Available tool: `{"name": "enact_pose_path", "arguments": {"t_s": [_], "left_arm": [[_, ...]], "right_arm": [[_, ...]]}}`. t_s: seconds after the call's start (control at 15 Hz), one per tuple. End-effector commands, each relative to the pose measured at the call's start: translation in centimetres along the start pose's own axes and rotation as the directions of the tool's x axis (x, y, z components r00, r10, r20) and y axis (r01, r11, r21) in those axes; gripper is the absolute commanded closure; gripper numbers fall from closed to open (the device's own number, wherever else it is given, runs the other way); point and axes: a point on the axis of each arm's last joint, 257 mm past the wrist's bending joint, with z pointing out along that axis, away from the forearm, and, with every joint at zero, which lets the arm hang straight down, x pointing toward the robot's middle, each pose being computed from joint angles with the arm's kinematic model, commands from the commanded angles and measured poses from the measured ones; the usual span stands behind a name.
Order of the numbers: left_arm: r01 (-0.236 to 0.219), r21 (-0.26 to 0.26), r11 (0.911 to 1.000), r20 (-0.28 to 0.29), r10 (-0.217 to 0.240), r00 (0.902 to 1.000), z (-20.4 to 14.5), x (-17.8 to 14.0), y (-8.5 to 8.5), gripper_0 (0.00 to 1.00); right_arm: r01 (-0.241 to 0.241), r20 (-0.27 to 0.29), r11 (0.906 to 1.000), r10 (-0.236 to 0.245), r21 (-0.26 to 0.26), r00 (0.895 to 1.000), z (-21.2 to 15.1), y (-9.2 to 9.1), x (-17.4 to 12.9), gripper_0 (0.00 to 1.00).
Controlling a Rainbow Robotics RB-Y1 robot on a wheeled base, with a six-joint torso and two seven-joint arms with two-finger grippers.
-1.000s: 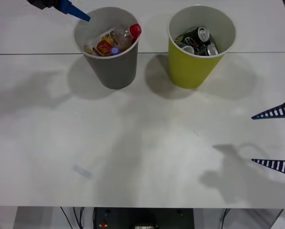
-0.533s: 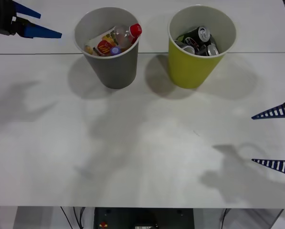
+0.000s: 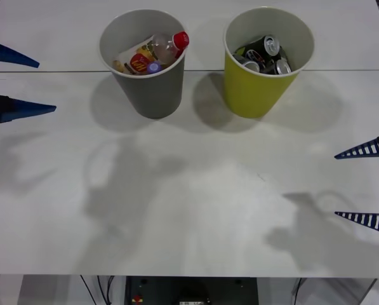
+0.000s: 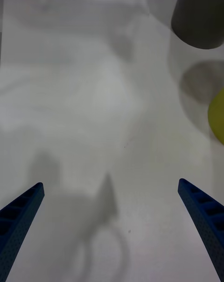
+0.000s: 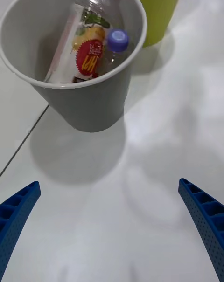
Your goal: Put the can into the green bin and the plastic bottle into the gray bin
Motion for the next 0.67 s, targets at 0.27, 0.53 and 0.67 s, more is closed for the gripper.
{"name": "enact_pose_path", "arguments": {"t_s": [0.27,0.53,0.67], "left_arm": [[-0.183,0.066,0.9809,-0.013,0.184,0.9828,-0.9,5.3,-5.2,0.0],[-0.243,0.082,0.9666,0.032,0.241,0.97,-1.3,7.7,-8.7,0.0],[-0.285,0.079,0.9553,0.048,0.282,0.9583,-1.3,8.7,-10.4,0.0]], "right_arm": [[0.0,0.0,1.0,0.0,0.0,1.0,0.0,0.0,0.0,0.0],[0.0,0.0,1.0,0.0,0.0,1.0,0.0,0.0,0.0,0.0],[0.0,0.0,1.0,0.0,0.0,1.0,0.0,0.0,0.0,0.0]]}}
